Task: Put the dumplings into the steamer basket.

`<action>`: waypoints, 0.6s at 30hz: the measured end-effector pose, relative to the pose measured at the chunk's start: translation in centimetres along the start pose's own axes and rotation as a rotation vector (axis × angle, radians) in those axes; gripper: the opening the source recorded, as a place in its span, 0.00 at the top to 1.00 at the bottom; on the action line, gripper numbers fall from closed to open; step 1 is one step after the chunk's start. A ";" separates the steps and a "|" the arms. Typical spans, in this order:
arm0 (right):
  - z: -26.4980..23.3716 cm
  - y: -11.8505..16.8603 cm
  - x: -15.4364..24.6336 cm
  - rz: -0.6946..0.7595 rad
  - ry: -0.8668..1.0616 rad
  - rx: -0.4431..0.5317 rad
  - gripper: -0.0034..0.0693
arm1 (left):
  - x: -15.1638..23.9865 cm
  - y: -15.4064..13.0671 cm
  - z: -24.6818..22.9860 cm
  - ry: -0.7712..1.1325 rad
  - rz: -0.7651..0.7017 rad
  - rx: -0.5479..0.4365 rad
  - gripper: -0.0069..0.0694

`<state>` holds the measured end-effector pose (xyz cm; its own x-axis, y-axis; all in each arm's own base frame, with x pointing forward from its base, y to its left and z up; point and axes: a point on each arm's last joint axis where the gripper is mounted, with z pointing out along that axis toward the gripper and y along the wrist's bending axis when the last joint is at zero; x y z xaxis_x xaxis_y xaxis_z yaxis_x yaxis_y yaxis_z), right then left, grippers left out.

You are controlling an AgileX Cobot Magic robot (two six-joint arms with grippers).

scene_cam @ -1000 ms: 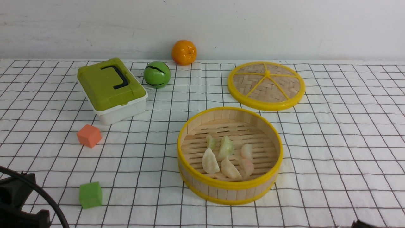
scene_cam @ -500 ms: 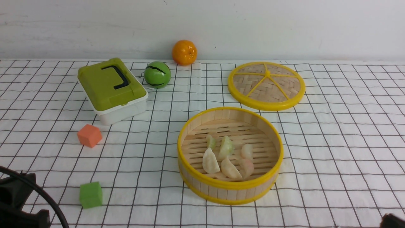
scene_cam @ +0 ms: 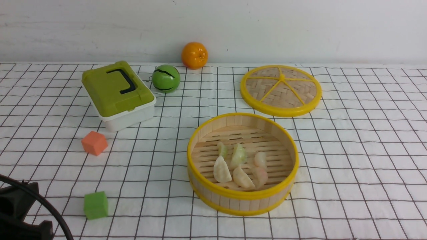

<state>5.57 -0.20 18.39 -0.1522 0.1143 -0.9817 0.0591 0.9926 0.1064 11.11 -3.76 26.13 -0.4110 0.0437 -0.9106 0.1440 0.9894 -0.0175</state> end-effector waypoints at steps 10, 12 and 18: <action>-0.2 -0.1 1.1 0.021 0.146 0.014 0.97 | 0.0 0.0 0.0 -0.001 0.001 0.000 0.81; -0.2 -0.1 1.1 0.021 0.146 0.014 0.97 | 0.0 0.0 0.0 -0.001 0.001 0.000 0.81; -0.2 -0.1 1.1 0.021 0.146 0.014 0.96 | 0.0 0.0 0.0 -0.001 0.001 0.000 0.80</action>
<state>5.23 -0.15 17.28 -0.2928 0.1405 -0.9458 0.0777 0.9894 0.1230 11.11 -3.76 26.13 -0.4104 0.0444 -0.9108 0.1441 0.9894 -0.0167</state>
